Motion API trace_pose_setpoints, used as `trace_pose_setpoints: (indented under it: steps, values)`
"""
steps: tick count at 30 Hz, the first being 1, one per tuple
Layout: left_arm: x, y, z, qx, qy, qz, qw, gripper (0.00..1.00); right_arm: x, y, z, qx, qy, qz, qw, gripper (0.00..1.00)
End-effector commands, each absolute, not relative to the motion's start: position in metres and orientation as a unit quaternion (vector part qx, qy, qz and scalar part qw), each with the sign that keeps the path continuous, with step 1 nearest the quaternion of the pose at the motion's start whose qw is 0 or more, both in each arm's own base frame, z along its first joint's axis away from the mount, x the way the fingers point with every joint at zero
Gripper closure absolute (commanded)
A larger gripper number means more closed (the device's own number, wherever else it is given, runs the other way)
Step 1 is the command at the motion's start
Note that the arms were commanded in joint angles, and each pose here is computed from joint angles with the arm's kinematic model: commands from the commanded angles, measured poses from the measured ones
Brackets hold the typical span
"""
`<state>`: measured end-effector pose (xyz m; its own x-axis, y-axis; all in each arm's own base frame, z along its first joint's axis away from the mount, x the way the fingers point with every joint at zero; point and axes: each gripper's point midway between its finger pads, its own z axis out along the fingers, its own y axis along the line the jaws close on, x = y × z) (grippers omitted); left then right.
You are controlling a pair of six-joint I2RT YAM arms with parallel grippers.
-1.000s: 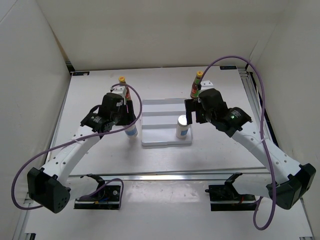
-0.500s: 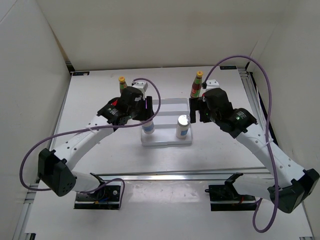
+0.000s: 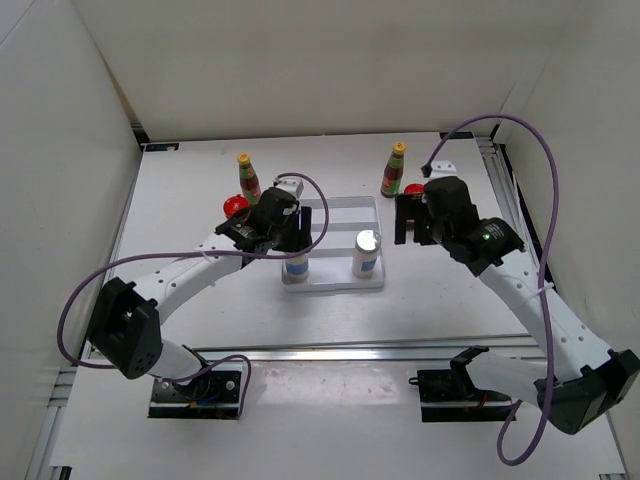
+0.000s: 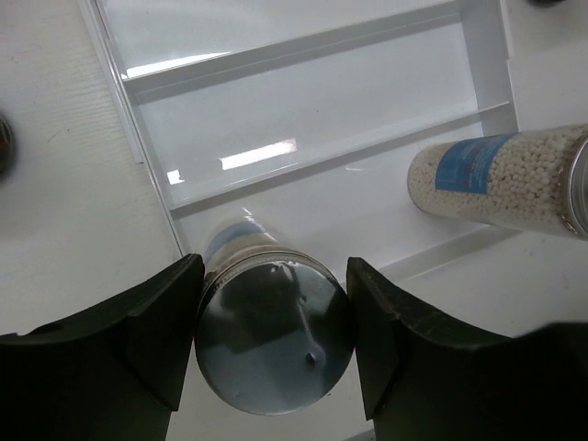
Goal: Organize the condiment bottles
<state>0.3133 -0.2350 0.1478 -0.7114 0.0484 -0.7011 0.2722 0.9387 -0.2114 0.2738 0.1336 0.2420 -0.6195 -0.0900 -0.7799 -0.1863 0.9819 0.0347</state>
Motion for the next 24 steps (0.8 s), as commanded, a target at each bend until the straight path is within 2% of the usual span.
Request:
trace_pose_setpoints:
  steps: [1, 2, 4, 10, 15, 20, 24]
  values:
    - [0.323, -0.241, 0.164, 0.083, 0.899, -0.155, 0.402, 0.23, 0.285, 0.106, 0.239, -0.032, 0.902, 0.032, 0.430, 0.00]
    - [0.323, -0.241, 0.164, 0.088, 0.898, -0.153, 0.403, 0.12, 0.288, 0.102, 0.236, -0.024, 0.905, 0.031, 0.424, 0.00]
    - [0.325, -0.242, 0.173, 0.087, 0.893, -0.159, 0.412, 0.00, 0.301, 0.091, 0.237, -0.008, 0.907, 0.043, 0.419, 0.00]
    - [0.324, -0.239, 0.230, 0.100, 0.869, -0.172, 0.453, 0.00, 0.348, 0.070, 0.229, 0.016, 0.917, 0.036, 0.397, 0.00]
    - [0.311, -0.212, 0.289, 0.112, 0.833, -0.158, 0.519, 0.00, 0.392, 0.090, 0.230, 0.002, 0.916, 0.059, 0.396, 0.00]
    - [0.292, -0.162, 0.295, 0.145, 0.813, -0.080, 0.558, 0.00, 0.428, 0.094, 0.207, 0.010, 0.929, 0.064, 0.365, 0.00]
    - [0.275, -0.099, 0.282, 0.104, 0.806, -0.002, 0.583, 0.00, 0.441, 0.099, 0.178, 0.007, 0.940, 0.062, 0.334, 0.00]
